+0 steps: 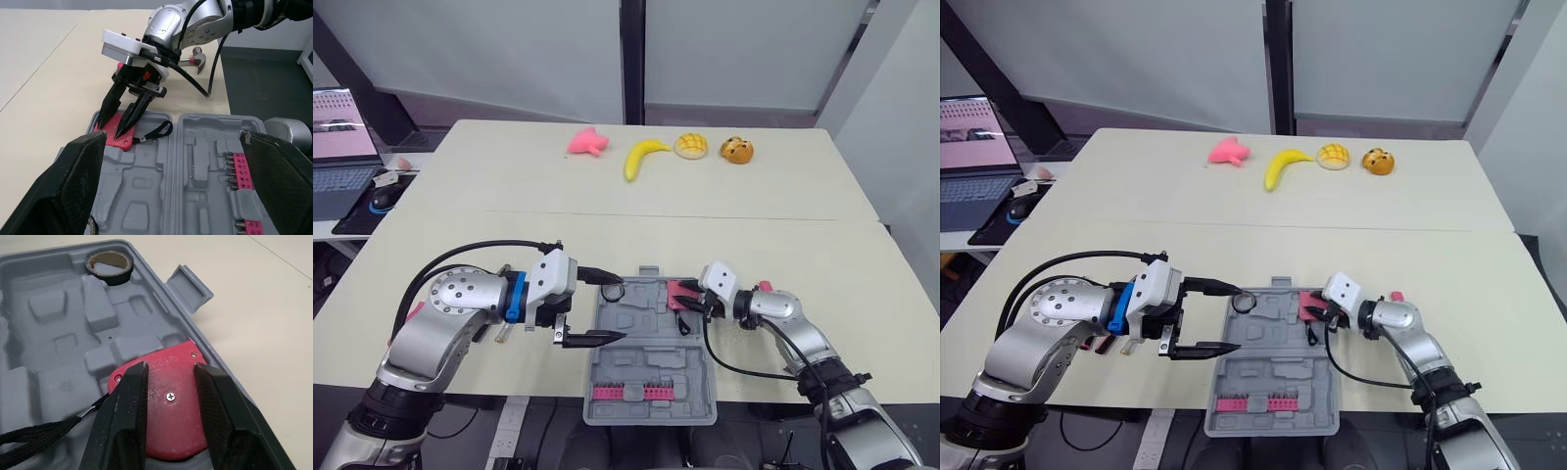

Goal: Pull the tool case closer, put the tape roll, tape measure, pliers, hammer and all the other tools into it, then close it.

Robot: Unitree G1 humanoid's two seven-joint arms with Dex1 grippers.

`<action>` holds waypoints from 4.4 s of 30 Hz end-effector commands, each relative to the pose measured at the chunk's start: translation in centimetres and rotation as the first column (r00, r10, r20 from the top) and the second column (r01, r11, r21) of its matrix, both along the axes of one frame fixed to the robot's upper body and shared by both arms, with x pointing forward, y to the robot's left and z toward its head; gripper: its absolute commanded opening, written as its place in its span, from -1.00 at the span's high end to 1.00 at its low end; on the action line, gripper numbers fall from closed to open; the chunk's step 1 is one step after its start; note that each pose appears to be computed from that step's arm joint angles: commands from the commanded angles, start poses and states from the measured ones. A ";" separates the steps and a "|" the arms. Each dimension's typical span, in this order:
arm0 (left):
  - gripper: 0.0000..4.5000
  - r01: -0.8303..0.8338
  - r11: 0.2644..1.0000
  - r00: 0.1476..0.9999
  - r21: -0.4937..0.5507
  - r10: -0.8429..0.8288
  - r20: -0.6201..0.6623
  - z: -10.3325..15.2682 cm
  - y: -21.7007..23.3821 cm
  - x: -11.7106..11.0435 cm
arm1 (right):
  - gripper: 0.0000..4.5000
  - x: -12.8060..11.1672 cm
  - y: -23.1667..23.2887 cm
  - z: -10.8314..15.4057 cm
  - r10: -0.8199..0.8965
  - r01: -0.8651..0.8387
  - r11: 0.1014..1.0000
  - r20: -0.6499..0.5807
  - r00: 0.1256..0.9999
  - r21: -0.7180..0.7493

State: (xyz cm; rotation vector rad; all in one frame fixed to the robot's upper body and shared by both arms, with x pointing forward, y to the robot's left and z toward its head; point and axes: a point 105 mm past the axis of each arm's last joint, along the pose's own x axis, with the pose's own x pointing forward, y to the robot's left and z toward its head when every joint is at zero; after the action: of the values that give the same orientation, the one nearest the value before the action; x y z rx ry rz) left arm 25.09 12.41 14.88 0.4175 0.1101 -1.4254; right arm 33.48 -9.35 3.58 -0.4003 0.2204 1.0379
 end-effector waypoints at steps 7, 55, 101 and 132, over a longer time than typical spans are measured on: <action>-1.00 -0.037 0.998 0.998 -0.042 0.038 0.043 1.1 0.2 0.2 | 0.34 -0.6 -0.6 -1.0 0.054 -0.051 0.996 0.038 0.998 -0.070; -1.00 -0.964 0.263 0.261 0.027 0.963 -0.061 4.0 35.4 -1.7 | -0.98 -1.6 -23.4 12.1 -0.296 0.299 0.951 0.048 0.954 -0.080; -1.00 -0.955 0.295 0.290 0.027 0.950 -0.118 -4.6 22.6 0.0 | -0.98 -4.9 1.1 19.9 0.390 -0.423 0.900 0.240 0.889 0.103; -1.00 -0.935 0.330 0.313 0.128 0.940 -0.134 -10.5 21.4 5.8 | -0.98 -5.3 0.5 19.9 0.324 -0.354 0.931 0.242 0.915 0.092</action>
State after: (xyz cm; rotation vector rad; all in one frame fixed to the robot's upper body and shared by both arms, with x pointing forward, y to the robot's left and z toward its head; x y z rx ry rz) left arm 30.43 34.10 3.82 0.1294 0.4845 -0.2265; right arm 28.65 -8.63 22.51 -0.4171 -0.0799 1.3355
